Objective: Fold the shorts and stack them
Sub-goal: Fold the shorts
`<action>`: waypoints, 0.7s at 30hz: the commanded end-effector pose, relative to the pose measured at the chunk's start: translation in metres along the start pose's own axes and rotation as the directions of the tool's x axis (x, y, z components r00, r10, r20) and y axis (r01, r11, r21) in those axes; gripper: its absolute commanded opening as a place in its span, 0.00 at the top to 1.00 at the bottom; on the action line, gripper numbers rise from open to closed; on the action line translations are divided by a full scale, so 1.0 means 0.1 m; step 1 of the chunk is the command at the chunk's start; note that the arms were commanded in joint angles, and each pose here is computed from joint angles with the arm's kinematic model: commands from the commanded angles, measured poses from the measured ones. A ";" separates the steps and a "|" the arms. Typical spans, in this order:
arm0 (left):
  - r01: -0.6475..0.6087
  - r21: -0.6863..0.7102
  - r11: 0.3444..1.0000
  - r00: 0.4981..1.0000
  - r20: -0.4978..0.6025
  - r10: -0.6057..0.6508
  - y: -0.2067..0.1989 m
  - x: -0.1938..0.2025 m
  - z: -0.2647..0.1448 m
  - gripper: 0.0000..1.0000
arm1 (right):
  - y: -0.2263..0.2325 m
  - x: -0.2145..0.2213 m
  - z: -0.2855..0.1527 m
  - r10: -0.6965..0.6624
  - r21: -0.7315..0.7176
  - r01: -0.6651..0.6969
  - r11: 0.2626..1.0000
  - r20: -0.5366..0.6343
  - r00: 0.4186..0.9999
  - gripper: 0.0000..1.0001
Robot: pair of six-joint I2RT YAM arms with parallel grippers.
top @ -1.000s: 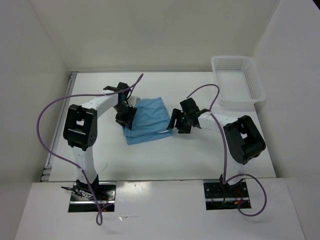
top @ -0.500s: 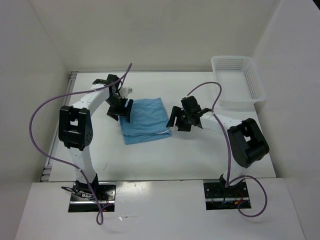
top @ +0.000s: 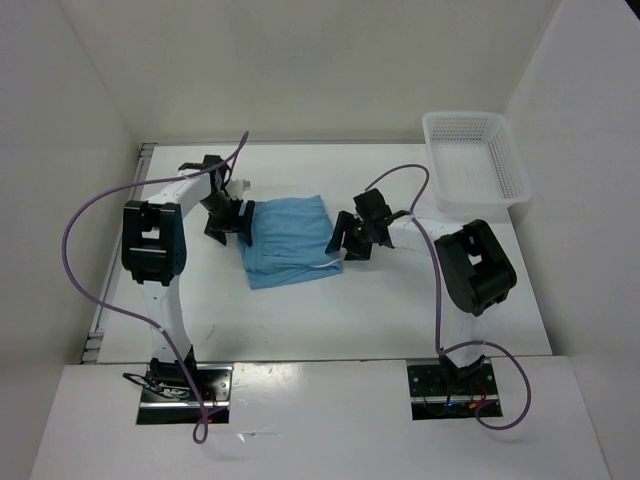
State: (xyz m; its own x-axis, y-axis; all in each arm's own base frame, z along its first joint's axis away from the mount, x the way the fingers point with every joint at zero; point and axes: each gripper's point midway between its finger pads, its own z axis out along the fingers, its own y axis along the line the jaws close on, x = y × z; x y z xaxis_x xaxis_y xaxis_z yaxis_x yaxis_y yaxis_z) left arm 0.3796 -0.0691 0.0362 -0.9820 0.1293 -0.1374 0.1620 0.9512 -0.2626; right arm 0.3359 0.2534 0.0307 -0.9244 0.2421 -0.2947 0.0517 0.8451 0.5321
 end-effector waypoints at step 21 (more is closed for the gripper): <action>-0.056 0.139 0.989 0.993 0.112 0.041 -0.18 -0.53 0.26 0.44 | -0.08 0.51 -0.33 0.036 -0.082 -0.041 0.996 -0.070 0.997 0.97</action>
State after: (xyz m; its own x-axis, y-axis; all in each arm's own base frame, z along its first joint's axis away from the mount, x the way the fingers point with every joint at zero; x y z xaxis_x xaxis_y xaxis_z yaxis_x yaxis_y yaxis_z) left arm 0.4057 -0.0984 0.0255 -0.9754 0.1288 -0.1787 0.1916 0.8963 -0.3998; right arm 0.2838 0.2469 0.0249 -0.9503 0.2334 -0.2060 0.0668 0.7992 0.5973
